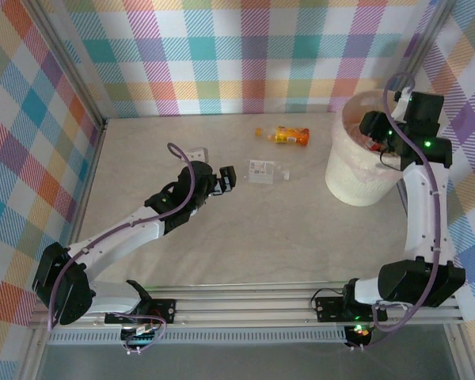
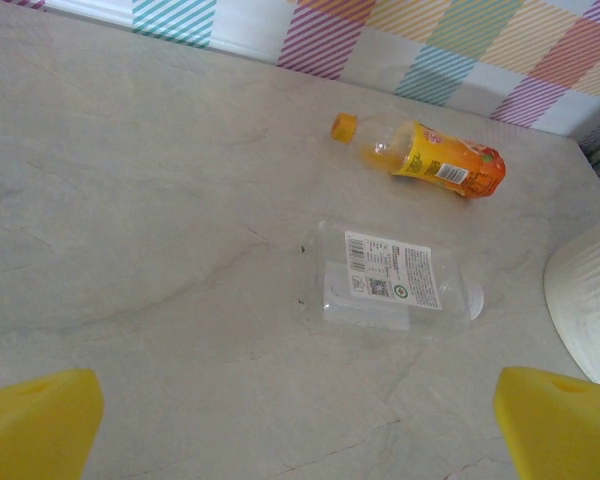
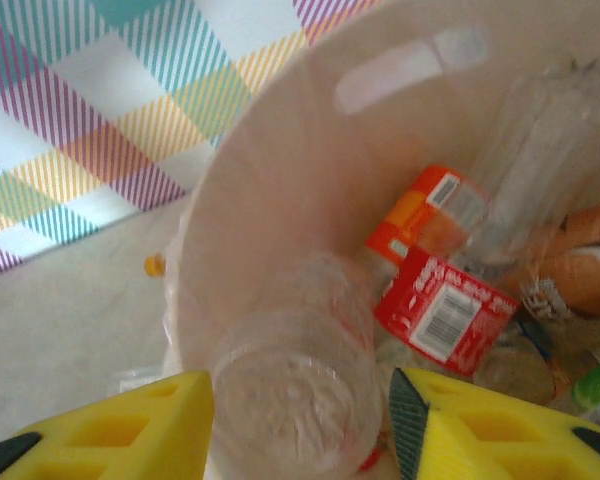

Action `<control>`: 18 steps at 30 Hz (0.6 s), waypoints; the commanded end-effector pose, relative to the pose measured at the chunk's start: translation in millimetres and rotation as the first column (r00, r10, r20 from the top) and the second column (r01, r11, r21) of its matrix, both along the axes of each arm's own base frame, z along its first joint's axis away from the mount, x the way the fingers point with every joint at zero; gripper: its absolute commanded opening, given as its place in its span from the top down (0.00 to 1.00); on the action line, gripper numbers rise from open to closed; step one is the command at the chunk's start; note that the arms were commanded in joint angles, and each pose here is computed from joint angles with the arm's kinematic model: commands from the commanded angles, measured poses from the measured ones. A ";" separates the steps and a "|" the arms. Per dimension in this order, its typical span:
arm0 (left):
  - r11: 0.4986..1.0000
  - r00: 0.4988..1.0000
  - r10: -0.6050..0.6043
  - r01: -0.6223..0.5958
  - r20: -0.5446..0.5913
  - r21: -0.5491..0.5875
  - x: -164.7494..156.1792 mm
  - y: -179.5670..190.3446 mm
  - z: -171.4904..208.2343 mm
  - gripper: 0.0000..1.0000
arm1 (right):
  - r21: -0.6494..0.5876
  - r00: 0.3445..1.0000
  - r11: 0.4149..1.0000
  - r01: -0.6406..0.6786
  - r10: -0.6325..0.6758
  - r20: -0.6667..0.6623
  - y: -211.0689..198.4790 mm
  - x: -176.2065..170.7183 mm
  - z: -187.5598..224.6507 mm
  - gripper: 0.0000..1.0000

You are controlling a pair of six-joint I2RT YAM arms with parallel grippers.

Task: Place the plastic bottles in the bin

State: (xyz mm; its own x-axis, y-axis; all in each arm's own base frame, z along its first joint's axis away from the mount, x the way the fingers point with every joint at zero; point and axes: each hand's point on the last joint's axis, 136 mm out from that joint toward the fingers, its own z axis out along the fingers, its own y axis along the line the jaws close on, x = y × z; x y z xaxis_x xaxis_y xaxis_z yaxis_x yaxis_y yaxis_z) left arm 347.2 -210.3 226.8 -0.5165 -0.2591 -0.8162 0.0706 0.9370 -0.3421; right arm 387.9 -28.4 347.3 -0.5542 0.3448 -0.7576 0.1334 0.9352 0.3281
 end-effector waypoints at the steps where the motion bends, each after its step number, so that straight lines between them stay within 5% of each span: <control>1: 1.000 1.000 0.013 -0.013 -0.007 0.002 1.3 4.5 3.3 0.00 | 0.029 0.994 0.997 -0.078 0.080 -0.069 12.7 -4.5 -23.7 0.53; 10: 1.000 1.000 0.013 -0.013 -0.026 0.001 0.4 3.6 -3.3 0.00 | -0.012 0.991 0.999 -0.045 0.043 -0.127 -1.8 22.6 -48.5 0.69; 18: 1.000 0.998 -0.027 0.027 -0.053 -0.003 2.8 -7.6 -7.4 0.00 | -0.067 0.997 0.997 -0.026 0.021 -0.075 -10.7 32.3 -35.7 0.70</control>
State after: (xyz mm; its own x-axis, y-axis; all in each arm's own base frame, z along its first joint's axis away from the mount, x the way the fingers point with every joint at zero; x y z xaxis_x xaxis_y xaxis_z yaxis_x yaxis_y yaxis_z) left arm 345.3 -213.7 214.1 -0.5559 -0.2329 -0.7980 0.0749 0.9420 -0.3271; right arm 413.6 -34.3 298.2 -0.6480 0.3098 -0.6958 0.1448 0.9470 0.2868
